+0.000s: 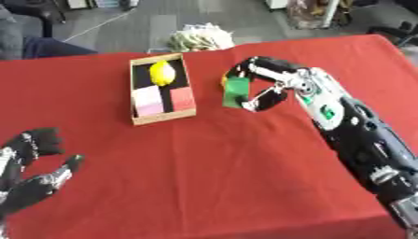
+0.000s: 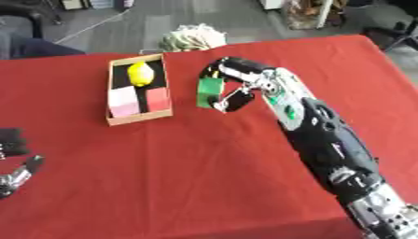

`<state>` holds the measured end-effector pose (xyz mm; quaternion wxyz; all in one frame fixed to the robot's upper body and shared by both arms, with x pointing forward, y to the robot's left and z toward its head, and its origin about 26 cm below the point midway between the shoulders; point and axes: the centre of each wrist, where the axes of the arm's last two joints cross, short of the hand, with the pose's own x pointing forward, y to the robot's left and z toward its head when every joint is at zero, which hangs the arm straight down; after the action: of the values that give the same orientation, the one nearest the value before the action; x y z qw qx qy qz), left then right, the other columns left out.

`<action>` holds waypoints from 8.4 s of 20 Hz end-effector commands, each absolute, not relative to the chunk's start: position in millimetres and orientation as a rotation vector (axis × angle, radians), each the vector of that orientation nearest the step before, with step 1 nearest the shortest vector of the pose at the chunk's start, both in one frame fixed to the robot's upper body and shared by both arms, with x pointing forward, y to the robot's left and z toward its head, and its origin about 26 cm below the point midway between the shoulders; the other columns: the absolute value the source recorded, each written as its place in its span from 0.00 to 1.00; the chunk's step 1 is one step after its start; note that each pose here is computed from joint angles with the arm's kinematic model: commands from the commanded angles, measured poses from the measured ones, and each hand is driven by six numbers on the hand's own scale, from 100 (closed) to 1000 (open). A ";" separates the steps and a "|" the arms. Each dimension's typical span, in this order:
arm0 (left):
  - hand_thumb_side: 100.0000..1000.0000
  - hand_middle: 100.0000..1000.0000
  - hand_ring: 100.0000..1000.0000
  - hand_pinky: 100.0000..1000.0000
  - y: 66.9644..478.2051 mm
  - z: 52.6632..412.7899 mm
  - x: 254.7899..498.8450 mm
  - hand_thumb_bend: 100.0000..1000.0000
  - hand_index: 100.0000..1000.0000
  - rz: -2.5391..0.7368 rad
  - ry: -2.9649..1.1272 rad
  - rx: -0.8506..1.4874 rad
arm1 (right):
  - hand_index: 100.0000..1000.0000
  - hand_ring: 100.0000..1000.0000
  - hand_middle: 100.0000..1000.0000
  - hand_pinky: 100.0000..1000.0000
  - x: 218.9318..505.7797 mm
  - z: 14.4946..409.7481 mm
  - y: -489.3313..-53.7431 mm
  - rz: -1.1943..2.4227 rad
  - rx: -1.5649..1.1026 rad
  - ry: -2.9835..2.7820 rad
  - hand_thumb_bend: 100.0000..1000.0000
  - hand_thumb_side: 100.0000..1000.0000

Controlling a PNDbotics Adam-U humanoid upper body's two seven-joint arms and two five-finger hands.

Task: Pick up objects on the table and place them in the box.

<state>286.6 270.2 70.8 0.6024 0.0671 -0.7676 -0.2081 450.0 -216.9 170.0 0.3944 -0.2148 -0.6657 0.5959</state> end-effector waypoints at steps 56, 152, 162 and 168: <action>0.20 0.54 0.55 0.72 251.9 85.0 296.6 0.53 0.74 -0.529 -1.858 0.071 | 0.94 0.80 0.82 0.80 483.8 187.7 -195.3 1.514 -0.575 -1.674 0.29 0.31; 0.19 0.53 0.54 0.73 236.4 104.3 305.1 0.55 0.74 -0.593 -1.922 0.001 | 0.77 0.64 0.67 0.69 502.3 164.3 -252.3 1.094 -0.797 -1.516 0.38 0.32; 0.19 0.53 0.54 0.73 237.6 103.8 304.9 0.56 0.74 -0.588 -1.920 0.007 | 0.77 0.64 0.66 0.69 502.1 178.0 -255.4 1.059 -0.819 -1.574 0.34 0.30; 0.19 0.53 0.54 0.73 240.6 101.6 304.2 0.56 0.74 -0.578 -1.912 0.021 | 0.78 0.62 0.65 0.69 497.0 220.9 -259.4 0.977 -0.833 -1.764 0.27 0.22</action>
<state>303.9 237.1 94.1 0.5512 -0.0003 -0.7983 -0.2428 498.2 -250.8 189.7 0.4910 -0.3233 -0.6944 0.4151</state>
